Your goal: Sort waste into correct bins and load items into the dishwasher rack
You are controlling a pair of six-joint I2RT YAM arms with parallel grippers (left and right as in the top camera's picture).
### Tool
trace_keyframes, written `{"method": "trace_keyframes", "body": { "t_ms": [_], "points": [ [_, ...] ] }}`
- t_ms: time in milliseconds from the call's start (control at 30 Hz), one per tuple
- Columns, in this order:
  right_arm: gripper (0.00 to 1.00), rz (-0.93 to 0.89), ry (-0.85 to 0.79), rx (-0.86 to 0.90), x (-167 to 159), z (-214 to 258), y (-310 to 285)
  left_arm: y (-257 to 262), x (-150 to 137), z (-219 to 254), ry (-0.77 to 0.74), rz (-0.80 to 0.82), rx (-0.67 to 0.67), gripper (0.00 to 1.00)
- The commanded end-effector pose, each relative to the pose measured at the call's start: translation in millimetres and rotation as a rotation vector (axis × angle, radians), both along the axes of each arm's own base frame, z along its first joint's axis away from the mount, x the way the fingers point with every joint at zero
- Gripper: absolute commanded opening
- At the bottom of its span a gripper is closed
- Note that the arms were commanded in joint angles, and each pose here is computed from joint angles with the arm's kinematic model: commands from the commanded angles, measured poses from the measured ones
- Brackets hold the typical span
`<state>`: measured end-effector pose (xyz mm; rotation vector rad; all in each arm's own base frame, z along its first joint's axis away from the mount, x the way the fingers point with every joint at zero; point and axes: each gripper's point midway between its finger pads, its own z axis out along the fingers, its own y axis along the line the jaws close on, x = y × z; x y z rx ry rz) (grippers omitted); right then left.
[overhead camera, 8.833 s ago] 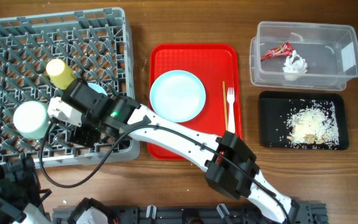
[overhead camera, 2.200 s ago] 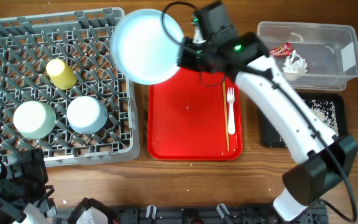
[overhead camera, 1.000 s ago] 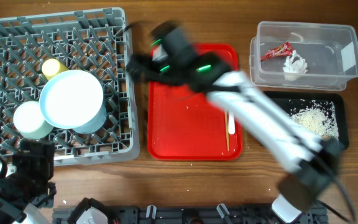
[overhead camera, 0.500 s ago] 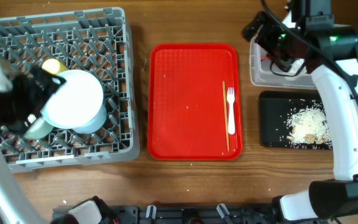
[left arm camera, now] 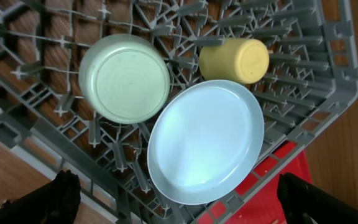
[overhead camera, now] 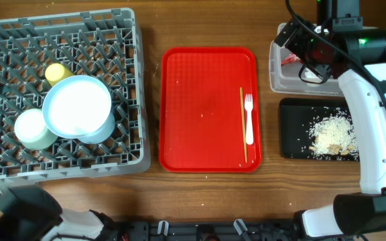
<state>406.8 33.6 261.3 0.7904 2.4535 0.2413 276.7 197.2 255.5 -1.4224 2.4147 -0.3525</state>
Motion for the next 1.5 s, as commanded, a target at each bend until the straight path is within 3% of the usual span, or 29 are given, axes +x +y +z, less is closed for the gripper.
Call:
{"method": "trace_keyframes", "body": {
  "t_ms": [0, 133, 333, 500, 600, 800, 1200, 1367, 1467],
  "points": [
    [1.0, -0.013, 0.004, -0.026, 2.0, -3.1, -5.0, 3.0, 17.0, -29.4, 0.012, -0.105, -0.084, 0.97],
    [1.0, -0.013, 0.004, -0.026, 2.0, -3.1, -5.0, -14.8, 21.9, -74.7, 0.042, -0.204, -0.255, 0.77],
    [1.0, -0.013, 0.004, -0.026, 2.0, -3.0, -5.0, -28.6, 8.8, -129.1, 0.105, -0.216, -0.335, 0.76],
    [1.0, -0.013, 0.004, -0.026, 2.0, -3.1, -5.0, -47.5, 24.5, -134.6, -0.053, -0.31, -0.407, 0.75],
    [1.0, -0.013, 0.004, -0.026, 2.0, -3.1, -5.0, -49.4, 26.2, -134.3, -0.059, -0.322, -0.406, 0.74],
    [1.0, -0.013, 0.005, -0.026, 1.9, -3.2, -5.0, -51.7, 25.6, -138.6, -0.031, -0.337, -0.395, 0.6],
    [1.0, -0.013, 0.004, -0.026, 2.0, -3.1, -5.0, -51.3, 17.7, -159.9, 0.195, -0.304, -0.265, 0.55],
    [1.0, -0.013, 0.004, -0.026, 2.0, -3.0, -5.0, -57.2, 25.1, -160.5, 0.187, -0.335, -0.248, 0.51],
    [1.0, -0.013, 0.004, -0.026, 2.0, -3.1, -5.0, -58.9, 27.8, -160.7, 0.183, -0.344, -0.241, 0.43]
  ]
}}
